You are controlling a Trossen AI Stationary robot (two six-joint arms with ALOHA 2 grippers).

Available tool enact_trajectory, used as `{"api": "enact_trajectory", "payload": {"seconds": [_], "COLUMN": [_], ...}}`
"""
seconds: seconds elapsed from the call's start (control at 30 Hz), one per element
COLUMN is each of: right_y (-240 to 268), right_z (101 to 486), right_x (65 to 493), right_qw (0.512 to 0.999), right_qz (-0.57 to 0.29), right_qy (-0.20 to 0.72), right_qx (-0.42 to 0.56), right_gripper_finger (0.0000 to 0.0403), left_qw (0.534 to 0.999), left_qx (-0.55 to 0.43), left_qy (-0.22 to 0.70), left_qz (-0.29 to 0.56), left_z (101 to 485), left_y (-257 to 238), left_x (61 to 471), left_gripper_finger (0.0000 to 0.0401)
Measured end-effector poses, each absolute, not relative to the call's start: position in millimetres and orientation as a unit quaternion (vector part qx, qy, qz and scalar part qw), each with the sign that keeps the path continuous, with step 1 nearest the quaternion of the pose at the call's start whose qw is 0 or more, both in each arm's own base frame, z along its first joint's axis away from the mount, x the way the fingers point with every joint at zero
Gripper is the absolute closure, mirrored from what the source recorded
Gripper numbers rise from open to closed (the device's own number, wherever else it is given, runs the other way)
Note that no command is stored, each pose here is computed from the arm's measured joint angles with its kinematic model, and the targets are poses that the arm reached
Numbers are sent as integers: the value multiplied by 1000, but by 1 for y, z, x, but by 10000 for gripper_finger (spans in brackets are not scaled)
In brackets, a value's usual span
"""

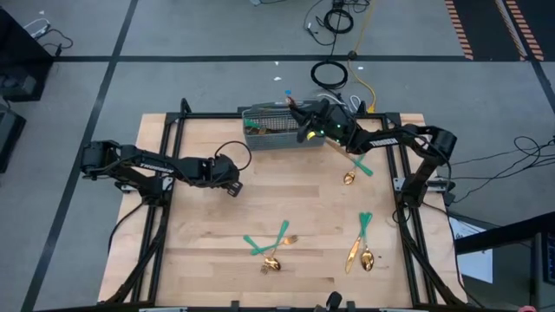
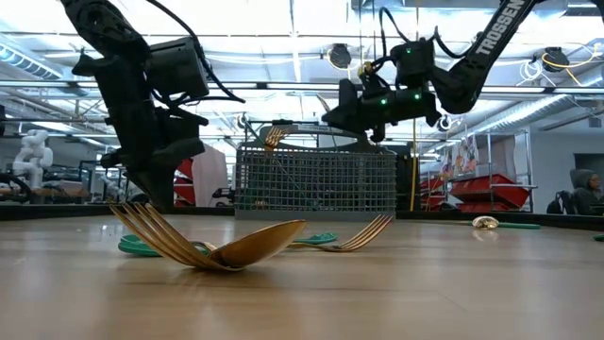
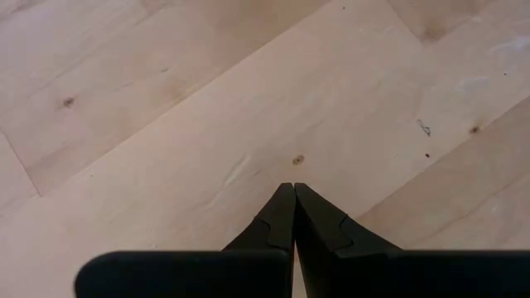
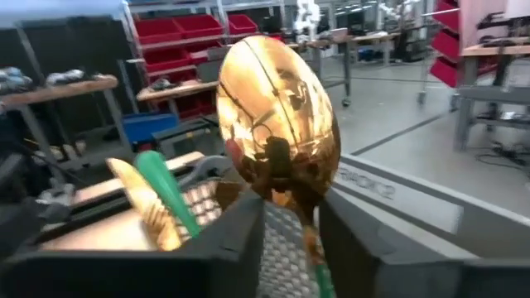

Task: Sort silverware
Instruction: Put the gold spoon into the middle right section of the gray utensil holder

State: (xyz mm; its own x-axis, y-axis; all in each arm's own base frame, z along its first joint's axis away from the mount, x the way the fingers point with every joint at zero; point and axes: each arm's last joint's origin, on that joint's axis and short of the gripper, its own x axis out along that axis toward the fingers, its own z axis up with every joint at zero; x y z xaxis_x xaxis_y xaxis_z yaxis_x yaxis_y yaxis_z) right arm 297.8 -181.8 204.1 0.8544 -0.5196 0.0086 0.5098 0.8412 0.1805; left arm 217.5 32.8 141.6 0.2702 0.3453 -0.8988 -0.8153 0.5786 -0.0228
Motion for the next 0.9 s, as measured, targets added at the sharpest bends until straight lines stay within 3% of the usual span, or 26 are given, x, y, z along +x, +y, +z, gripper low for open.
{"api": "enact_trajectory", "payload": {"seconds": [0.27,0.6,0.77,0.9], "right_y": [-178,-168,-133,-109], "right_z": [224,246,282,277], "right_x": [292,273,225,190], "right_qw": [958,963,960,923], "right_qz": [-265,-257,-220,-196], "right_qy": [-58,20,170,331], "right_qx": [97,82,-1,6], "right_gripper_finger": [204,195,195,195], "left_qw": [756,756,754,756], "left_qx": [-251,-240,-237,-234], "left_qy": [468,477,483,484], "left_qz": [384,379,376,373], "left_z": [142,141,141,141], "left_y": [33,33,30,28], "left_x": [217,216,215,216], "left_gripper_finger": [393,393,393,393]}}
